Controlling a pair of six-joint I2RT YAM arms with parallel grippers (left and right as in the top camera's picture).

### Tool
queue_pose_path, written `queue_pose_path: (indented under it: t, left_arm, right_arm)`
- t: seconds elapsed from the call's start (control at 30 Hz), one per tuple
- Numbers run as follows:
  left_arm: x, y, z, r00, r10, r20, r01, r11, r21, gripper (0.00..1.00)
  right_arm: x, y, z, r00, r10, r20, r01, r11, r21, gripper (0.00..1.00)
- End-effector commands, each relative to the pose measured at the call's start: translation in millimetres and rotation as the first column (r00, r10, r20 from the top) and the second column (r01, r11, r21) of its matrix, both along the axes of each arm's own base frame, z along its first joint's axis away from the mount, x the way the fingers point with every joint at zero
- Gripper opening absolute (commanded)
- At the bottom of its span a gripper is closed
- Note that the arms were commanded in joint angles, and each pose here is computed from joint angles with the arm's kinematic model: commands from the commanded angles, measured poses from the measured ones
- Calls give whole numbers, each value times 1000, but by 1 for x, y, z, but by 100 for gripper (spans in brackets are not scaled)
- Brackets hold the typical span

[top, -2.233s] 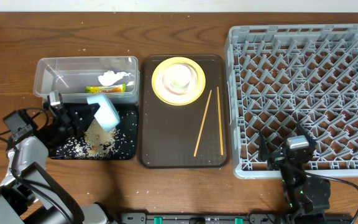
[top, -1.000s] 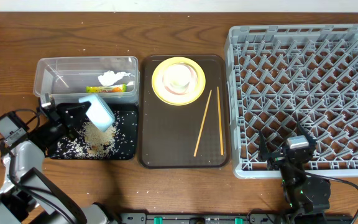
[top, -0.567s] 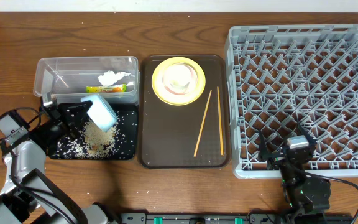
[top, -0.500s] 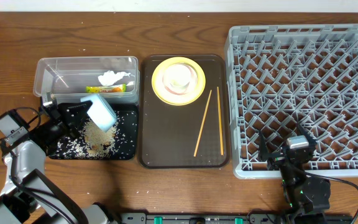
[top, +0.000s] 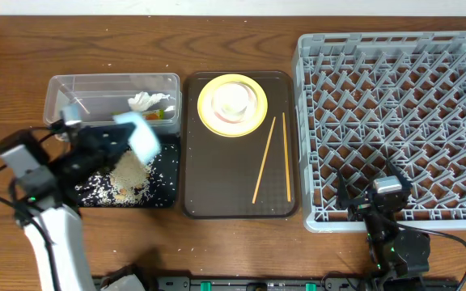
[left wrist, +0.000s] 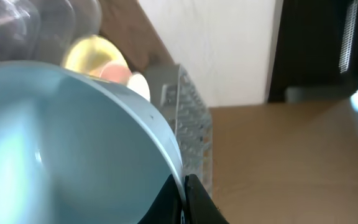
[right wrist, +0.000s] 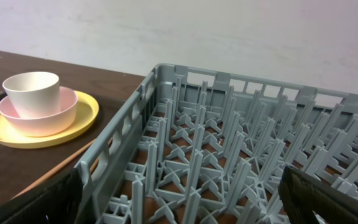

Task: Sort waste into correct bins and load items into the dishwasher rack
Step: 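Carry the emptied blue bowl back right over the brown tray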

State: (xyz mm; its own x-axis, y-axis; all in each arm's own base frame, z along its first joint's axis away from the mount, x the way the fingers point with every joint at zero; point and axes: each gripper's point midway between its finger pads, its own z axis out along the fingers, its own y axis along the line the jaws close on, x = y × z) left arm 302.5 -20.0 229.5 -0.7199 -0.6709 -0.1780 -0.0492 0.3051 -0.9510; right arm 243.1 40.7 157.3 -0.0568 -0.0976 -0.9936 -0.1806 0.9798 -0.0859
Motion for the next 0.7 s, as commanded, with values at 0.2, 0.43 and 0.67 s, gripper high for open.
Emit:
queue_pose_path:
  t: [0.2, 0.43, 0.67]
  left_arm:
    - [-6, -98, -12, 994, -106, -16, 105, 943, 316, 6]
    - [-30, -171, -50, 972, -230, -51, 220, 810, 543, 6]
    - [-39, -197, -90, 964, -263, -43, 197, 593, 781, 6]
  right_arm:
    - [-1, 1, 0, 1000, 6, 2, -6, 1000, -10, 99]
    - [-1, 1, 0, 1000, 6, 2, -6, 1000, -10, 99]
    - [-1, 1, 0, 1000, 6, 2, -6, 1000, -10, 99]
